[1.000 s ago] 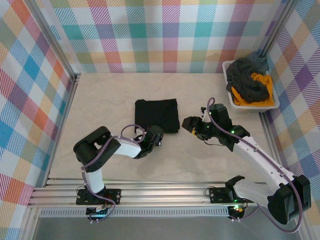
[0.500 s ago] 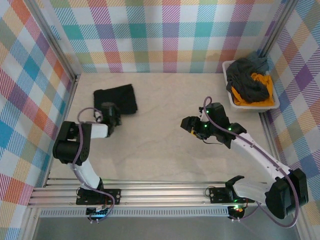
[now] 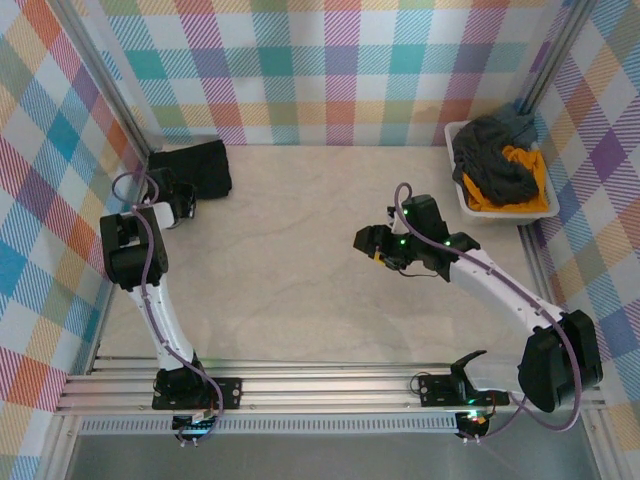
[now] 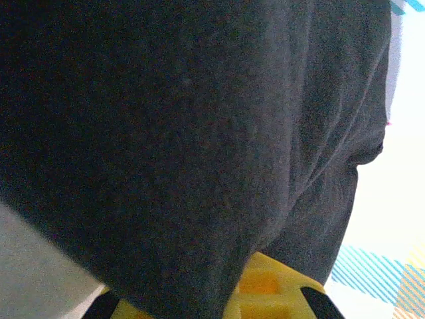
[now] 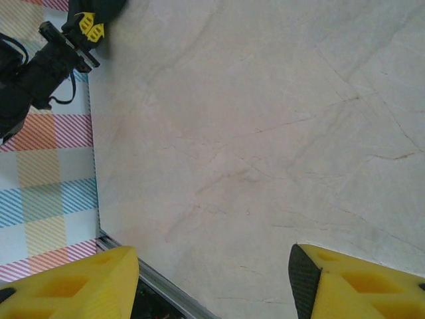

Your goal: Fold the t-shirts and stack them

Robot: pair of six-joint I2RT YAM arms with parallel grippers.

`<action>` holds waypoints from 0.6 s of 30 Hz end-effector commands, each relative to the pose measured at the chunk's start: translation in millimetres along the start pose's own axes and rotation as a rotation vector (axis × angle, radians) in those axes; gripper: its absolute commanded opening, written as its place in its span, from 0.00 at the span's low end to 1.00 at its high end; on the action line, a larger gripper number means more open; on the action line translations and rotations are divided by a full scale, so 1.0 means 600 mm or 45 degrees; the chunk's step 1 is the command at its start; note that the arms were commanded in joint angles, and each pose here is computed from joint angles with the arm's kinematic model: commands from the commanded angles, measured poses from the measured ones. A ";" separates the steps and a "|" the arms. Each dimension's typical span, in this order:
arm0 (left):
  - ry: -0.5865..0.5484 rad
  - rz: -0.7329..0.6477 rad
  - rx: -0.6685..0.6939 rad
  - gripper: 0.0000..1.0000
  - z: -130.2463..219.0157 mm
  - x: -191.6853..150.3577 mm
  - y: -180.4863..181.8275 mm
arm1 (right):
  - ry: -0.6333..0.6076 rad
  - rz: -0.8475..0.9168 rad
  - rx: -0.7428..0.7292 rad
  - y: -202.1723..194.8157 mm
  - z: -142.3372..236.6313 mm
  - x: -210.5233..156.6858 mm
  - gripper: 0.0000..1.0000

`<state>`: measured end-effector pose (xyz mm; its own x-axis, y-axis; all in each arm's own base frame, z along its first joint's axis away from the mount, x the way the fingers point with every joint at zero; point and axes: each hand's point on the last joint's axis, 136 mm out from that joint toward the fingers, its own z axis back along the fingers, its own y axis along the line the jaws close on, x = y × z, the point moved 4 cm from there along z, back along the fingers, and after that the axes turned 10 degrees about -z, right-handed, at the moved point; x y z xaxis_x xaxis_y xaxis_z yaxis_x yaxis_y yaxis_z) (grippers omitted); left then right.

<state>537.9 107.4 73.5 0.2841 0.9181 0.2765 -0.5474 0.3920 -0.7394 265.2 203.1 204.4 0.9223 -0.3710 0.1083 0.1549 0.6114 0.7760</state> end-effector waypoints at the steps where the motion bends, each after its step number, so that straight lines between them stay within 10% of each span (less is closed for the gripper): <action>1: 0.078 -0.083 0.081 0.00 -0.004 0.002 0.016 | 0.001 0.052 0.057 0.021 0.005 0.007 0.62; 6: 0.090 -0.119 0.116 0.04 -0.002 0.015 0.013 | 0.010 0.058 0.051 0.021 0.003 0.009 0.62; 9: 0.029 -0.145 0.189 0.40 0.035 0.047 0.021 | 0.009 0.073 0.041 0.024 0.005 0.012 0.63; 12: 0.003 -0.226 0.134 1.00 0.093 0.052 -0.018 | -0.032 0.063 0.012 0.020 0.019 0.026 0.68; 14: -0.002 -0.261 0.056 1.00 0.142 0.042 -0.049 | -0.089 0.065 -0.030 0.013 0.035 0.043 1.00; 18: -0.095 -0.321 0.066 1.00 0.275 -0.011 -0.074 | -0.270 0.106 -0.218 -0.018 0.074 0.083 1.00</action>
<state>462.8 110.2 157.8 0.3686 0.8375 0.4034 -0.5401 0.5462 -0.6403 291.8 170.8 221.4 0.8787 -0.4325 0.2020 0.1602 0.6658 0.7287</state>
